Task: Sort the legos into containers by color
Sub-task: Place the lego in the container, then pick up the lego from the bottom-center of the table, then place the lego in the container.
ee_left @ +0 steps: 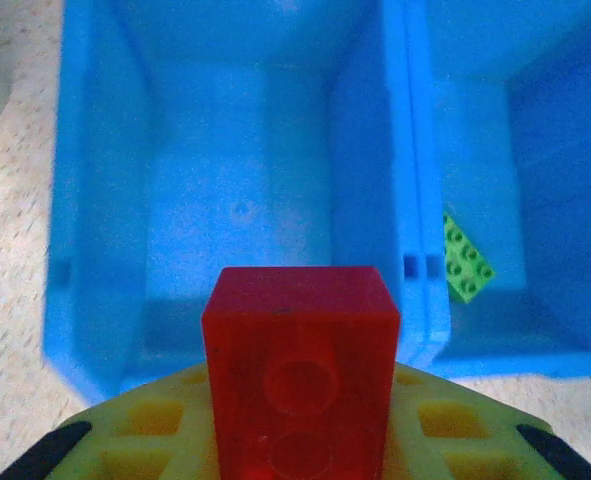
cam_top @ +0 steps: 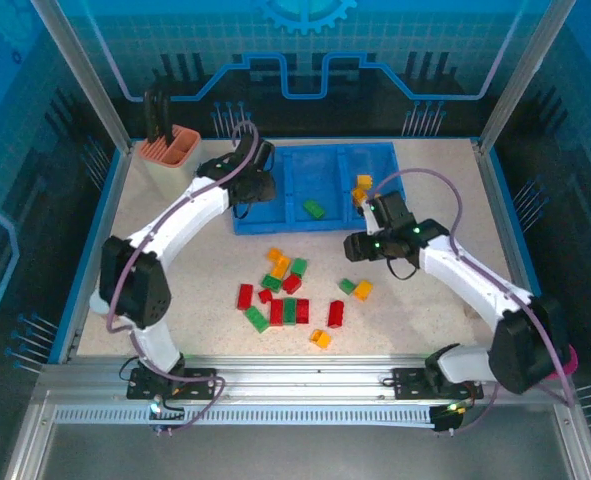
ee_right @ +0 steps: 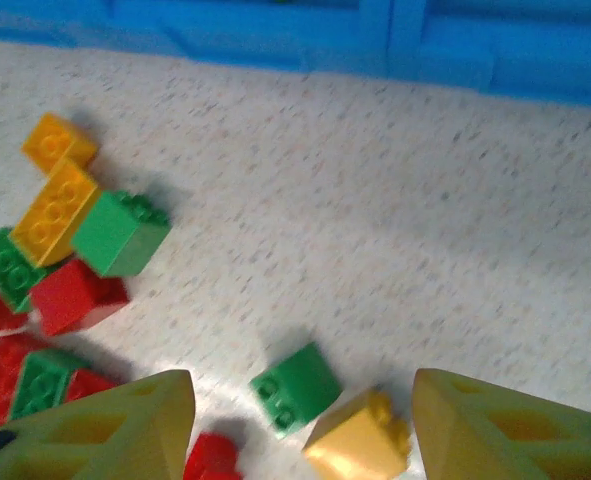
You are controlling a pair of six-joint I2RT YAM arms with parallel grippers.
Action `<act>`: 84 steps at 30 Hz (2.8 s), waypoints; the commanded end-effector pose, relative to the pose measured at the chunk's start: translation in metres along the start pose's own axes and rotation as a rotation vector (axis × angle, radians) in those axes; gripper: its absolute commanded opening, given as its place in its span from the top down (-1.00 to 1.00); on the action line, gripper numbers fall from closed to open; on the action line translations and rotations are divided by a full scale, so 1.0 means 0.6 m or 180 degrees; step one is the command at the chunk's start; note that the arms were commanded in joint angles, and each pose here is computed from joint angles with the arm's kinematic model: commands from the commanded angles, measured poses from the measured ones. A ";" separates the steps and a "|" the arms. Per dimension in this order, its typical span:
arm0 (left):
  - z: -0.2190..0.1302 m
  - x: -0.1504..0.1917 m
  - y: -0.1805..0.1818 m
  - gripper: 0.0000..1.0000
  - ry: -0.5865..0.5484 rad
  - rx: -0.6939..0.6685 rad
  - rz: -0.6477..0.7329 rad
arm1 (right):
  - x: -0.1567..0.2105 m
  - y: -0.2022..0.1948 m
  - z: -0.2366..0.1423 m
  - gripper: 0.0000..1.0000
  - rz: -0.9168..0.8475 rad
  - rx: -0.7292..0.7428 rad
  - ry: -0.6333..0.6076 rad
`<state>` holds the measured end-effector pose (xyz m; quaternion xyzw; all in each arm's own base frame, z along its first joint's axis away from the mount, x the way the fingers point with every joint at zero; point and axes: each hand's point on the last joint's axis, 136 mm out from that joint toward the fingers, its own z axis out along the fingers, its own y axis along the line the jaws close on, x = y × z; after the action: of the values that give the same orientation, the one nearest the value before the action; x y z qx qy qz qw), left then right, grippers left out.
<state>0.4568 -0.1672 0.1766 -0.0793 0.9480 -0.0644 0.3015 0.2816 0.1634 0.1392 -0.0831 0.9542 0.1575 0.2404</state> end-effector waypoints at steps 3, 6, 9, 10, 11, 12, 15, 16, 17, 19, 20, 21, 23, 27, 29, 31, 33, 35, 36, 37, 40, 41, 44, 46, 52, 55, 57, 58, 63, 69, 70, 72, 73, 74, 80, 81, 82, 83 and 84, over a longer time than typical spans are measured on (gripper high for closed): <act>0.103 -0.014 0.036 0.41 0.0188 -0.0164 0.0021 | 0.080 0.033 -0.020 -0.25 0.0495 -0.0246 0.0252; 0.145 -0.017 0.050 0.42 0.0310 -0.0162 -0.0082 | 0.120 0.042 -0.014 -0.26 0.0643 -0.0288 0.0354; 0.171 -0.019 0.056 0.41 0.0372 -0.0108 -0.0194 | 0.153 0.043 -0.003 -0.27 0.0753 -0.0277 0.0438; 0.180 -0.017 0.054 0.41 0.0386 -0.0083 -0.0218 | 0.163 0.042 0.001 -0.27 0.0781 -0.0250 0.0467; 0.188 -0.014 0.054 0.41 0.0418 -0.0070 -0.0229 | 0.174 0.039 0.005 -0.27 0.0813 -0.0203 0.0499; 0.196 -0.011 0.054 0.41 0.0440 -0.0072 -0.0227 | 0.185 0.037 0.009 -0.27 0.0855 -0.0161 0.0540; 0.223 0.009 0.053 0.41 0.0548 -0.0057 -0.0247 | 0.213 0.033 0.019 -0.27 0.0945 -0.0060 0.0648; 0.233 0.017 0.054 0.40 0.0586 -0.0056 -0.0259 | 0.220 0.033 0.022 -0.28 0.0960 -0.0053 0.0657; 0.242 0.023 0.054 0.40 0.0615 -0.0051 -0.0272 | 0.223 0.035 0.024 -0.28 0.0971 -0.0060 0.0654; 0.255 0.034 0.056 0.38 0.0660 -0.0062 -0.0276 | 0.226 0.038 0.027 -0.30 0.0986 -0.0069 0.0644; 0.260 0.037 0.057 0.36 0.0674 -0.0063 -0.0282 | 0.227 0.040 0.029 -0.31 0.0978 -0.0076 0.0644; 0.263 0.040 0.056 0.35 0.0686 -0.0055 -0.0281 | 0.228 0.042 0.032 -0.32 0.0961 -0.0088 0.0656; 0.267 0.044 0.055 0.29 0.0702 -0.0037 -0.0274 | 0.226 0.049 0.036 -0.34 0.0912 -0.0119 0.0657; 0.266 0.044 0.051 0.13 0.0705 0.0007 -0.0252 | 0.230 0.056 0.049 -0.35 0.0867 -0.0116 0.0719; 0.260 0.040 0.049 0.05 0.0676 0.0024 -0.0236 | 0.234 0.057 0.056 -0.35 0.0845 -0.0087 0.0754; 0.250 0.030 0.047 -0.03 0.0620 0.0048 -0.0217 | 0.240 0.057 0.061 -0.35 0.0816 -0.0049 0.0796; 0.236 0.019 0.042 -0.09 0.0550 0.0093 -0.0205 | 0.244 0.057 0.065 -0.35 0.0784 -0.0014 0.0824; 0.217 0.004 0.036 -0.12 0.0463 0.0155 -0.0194 | 0.245 0.060 0.070 -0.35 0.0747 -0.0011 0.0825; 0.206 -0.005 0.030 -0.12 0.0415 0.0194 -0.0183 | 0.244 0.061 0.073 -0.35 0.0736 -0.0008 0.0824; 0.194 -0.015 0.027 -0.13 0.0365 0.0219 -0.0176 | 0.243 0.064 0.076 -0.35 0.0729 -0.0020 0.0821; 0.156 -0.041 0.016 -0.15 0.0219 0.0309 -0.0147 | 0.242 0.069 0.089 -0.34 0.0698 -0.0023 0.0835; 0.145 -0.048 0.012 -0.15 0.0181 0.0343 -0.0132 | 0.241 0.072 0.092 -0.34 0.0693 -0.0029 0.0836; 0.113 -0.067 0.002 -0.17 0.0071 0.0444 -0.0141 | 0.238 0.078 0.104 -0.33 0.0651 -0.0031 0.0856; 0.092 -0.077 -0.008 -0.17 -0.0001 0.0533 -0.0150 | 0.238 0.079 0.114 -0.30 0.0613 -0.0009 0.0885; 0.030 -0.099 -0.029 -0.18 -0.0178 0.0689 -0.0063 | 0.227 0.087 0.132 -0.13 0.0486 0.0037 0.0923; -0.004 -0.107 -0.032 -0.19 -0.0281 0.0720 -0.0012 | 0.227 0.088 0.141 0.01 0.0432 0.0062 0.0961; -0.028 -0.110 -0.033 -0.20 -0.0338 0.0759 0.0003 | 0.227 0.091 0.146 0.14 0.0391 0.0066 0.1000; -0.042 -0.111 -0.032 -0.20 -0.0374 0.0774 0.0006 | 0.225 0.093 0.148 0.20 0.0372 0.0069 0.1019; -0.121 -0.110 -0.016 -0.22 -0.0580 0.0796 0.0068 | 0.201 0.099 0.137 0.44 0.0095 0.0143 0.0998; -0.202 -0.054 0.038 -0.27 -0.0639 0.0659 0.0150 | 0.091 0.148 0.071 0.52 -0.0541 0.0087 0.0738; -0.207 -0.037 0.047 -0.27 -0.0602 0.0636 0.0155 | 0.072 0.157 0.063 0.52 -0.0643 0.0084 0.0691; -0.216 0.005 0.075 -0.28 -0.0499 0.0513 0.0173 | 0.024 0.182 0.049 0.53 -0.0871 0.0055 0.0565; -0.219 0.023 0.088 -0.28 -0.0450 0.0451 0.0175 | 0.005 0.194 0.046 0.53 -0.0972 0.0041 0.0518; -0.223 0.044 0.101 -0.29 -0.0395 0.0407 0.0183 | -0.016 0.204 0.046 0.53 -0.1084 0.0047 0.0472; -0.238 0.163 0.150 -0.33 -0.0019 0.0345 0.0269 | -0.134 0.278 0.084 0.53 -0.1614 -0.0048 0.0161; -0.238 0.180 0.155 -0.35 0.0035 0.0356 0.0276 | -0.149 0.287 0.099 0.53 -0.1683 -0.0048 0.0130; -0.239 0.194 0.158 -0.37 0.0084 0.0367 0.0271 | -0.165 0.295 0.109 0.53 -0.1723 -0.0052 0.0085; -0.236 0.210 0.163 -0.39 0.0154 0.0375 0.0272 | -0.178 0.304 0.124 0.53 -0.1775 -0.0051 0.0054; -0.232 0.227 0.168 -0.39 0.0233 0.0356 0.0278 | -0.191 0.310 0.142 0.54 -0.1815 -0.0050 0.0031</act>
<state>0.2795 -0.0876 0.2126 -0.0310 0.9441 -0.1084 0.3098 0.3568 0.3695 0.1857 -0.3062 0.9042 0.1209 0.2722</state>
